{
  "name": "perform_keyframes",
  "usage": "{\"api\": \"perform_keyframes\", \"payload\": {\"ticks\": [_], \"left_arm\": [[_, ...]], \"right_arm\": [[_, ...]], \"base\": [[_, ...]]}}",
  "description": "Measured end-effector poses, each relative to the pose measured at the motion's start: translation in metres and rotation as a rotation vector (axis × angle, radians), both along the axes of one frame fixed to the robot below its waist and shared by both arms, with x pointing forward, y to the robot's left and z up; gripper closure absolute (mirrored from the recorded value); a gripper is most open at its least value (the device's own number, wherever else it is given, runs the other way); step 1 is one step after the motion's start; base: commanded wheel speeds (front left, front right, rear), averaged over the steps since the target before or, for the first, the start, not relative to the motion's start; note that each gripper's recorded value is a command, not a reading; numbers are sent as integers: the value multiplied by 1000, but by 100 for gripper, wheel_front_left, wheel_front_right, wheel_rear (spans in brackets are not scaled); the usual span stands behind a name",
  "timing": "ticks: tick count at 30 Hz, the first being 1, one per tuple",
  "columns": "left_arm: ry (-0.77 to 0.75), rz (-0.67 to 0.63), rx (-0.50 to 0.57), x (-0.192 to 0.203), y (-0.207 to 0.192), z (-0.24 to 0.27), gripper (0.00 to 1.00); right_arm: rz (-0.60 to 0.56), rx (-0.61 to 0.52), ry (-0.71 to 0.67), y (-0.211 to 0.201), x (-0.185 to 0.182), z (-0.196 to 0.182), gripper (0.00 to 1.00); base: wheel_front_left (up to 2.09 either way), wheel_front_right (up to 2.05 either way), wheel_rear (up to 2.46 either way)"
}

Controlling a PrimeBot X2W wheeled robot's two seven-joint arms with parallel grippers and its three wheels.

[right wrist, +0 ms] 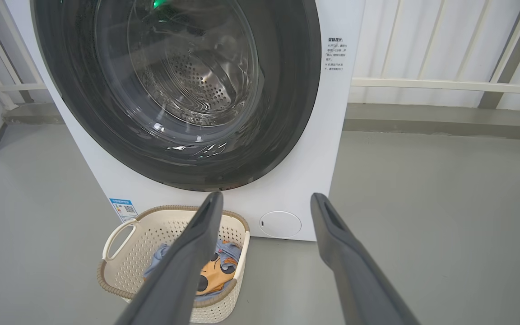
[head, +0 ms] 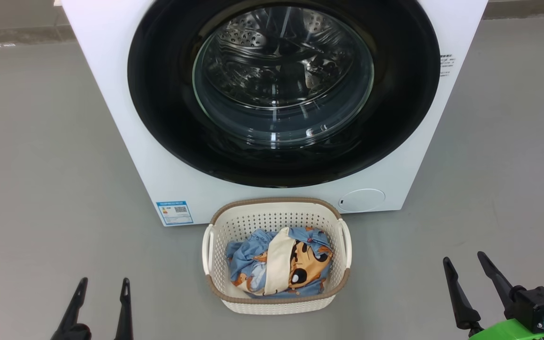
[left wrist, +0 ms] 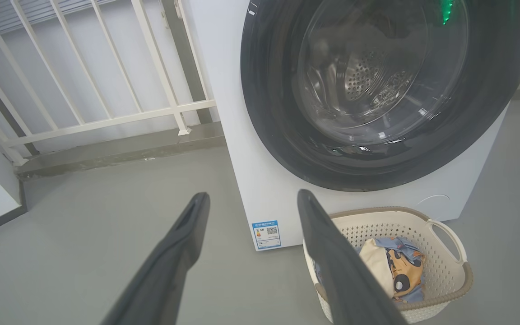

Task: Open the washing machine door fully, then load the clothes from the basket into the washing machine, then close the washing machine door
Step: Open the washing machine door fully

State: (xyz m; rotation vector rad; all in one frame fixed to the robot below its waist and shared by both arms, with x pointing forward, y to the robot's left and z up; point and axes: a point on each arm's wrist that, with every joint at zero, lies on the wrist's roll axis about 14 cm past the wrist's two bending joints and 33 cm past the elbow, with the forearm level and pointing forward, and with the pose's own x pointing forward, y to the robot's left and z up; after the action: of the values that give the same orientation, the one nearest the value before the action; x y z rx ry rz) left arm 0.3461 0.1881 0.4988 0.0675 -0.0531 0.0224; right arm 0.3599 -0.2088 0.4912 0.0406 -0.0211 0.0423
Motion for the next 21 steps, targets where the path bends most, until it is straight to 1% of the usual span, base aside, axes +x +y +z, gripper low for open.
{"api": "perform_keyframes", "payload": {"ticks": [4,9,13,21], "left_arm": [[-4,-5,2,0,0,1,0],[-6,-1,3,0,1,2,0],[-6,-7,2,2,1,2,0],[-4,-15,-3,4,-3,1,0]], "right_arm": [[4,7,-2,3,0,0,0],[6,16,0,6,0,-1,0],[1,16,3,5,-1,-2,0],[-7,16,8,2,-2,-3,0]], "base": [[25,25,-51],[61,61,-122],[96,96,-192],[122,122,-244]]}}
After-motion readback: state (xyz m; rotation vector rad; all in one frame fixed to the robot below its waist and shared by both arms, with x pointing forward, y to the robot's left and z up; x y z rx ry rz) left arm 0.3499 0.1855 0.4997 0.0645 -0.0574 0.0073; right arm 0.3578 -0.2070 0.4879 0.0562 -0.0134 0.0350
